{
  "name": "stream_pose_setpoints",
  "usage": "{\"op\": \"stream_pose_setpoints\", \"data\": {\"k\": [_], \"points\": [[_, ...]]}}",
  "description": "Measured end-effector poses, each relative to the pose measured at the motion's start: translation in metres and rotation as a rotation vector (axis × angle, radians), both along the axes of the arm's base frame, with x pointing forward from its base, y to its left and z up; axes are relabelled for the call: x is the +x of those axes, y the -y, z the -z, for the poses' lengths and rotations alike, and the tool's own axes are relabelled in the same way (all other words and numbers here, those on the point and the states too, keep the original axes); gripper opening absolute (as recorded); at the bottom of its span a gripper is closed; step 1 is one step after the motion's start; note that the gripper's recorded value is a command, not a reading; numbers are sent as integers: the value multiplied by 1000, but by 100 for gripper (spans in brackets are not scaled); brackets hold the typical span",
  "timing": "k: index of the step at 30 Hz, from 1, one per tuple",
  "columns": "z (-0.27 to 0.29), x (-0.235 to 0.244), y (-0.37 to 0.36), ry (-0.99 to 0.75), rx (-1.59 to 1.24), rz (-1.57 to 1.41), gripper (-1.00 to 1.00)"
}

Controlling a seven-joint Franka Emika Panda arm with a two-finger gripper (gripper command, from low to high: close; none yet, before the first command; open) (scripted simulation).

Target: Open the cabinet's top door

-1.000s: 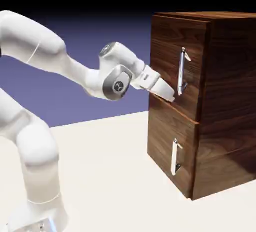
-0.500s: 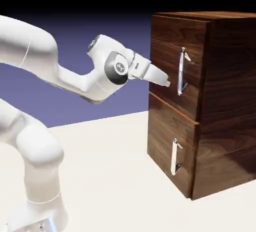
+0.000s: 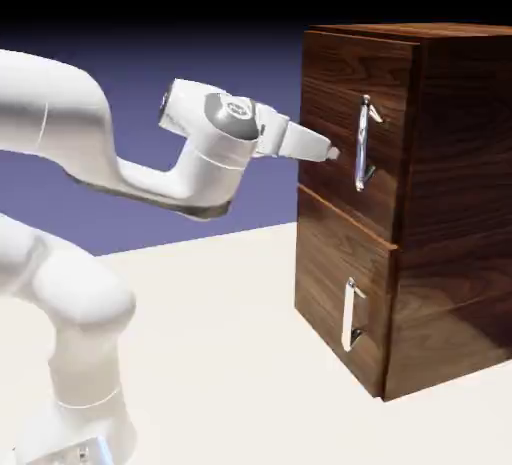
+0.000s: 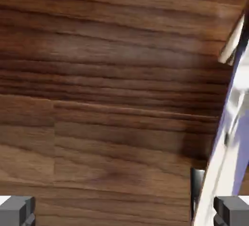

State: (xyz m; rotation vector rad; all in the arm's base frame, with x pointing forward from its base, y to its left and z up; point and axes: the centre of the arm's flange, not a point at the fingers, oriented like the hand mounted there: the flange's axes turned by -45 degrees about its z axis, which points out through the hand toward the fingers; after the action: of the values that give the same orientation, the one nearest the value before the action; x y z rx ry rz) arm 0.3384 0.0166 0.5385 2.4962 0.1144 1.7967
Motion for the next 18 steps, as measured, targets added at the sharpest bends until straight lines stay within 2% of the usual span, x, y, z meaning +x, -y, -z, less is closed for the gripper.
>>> {"op": "stream_pose_setpoints", "data": {"k": [18], "points": [[13,-1,51,259,79,-30,100]]}}
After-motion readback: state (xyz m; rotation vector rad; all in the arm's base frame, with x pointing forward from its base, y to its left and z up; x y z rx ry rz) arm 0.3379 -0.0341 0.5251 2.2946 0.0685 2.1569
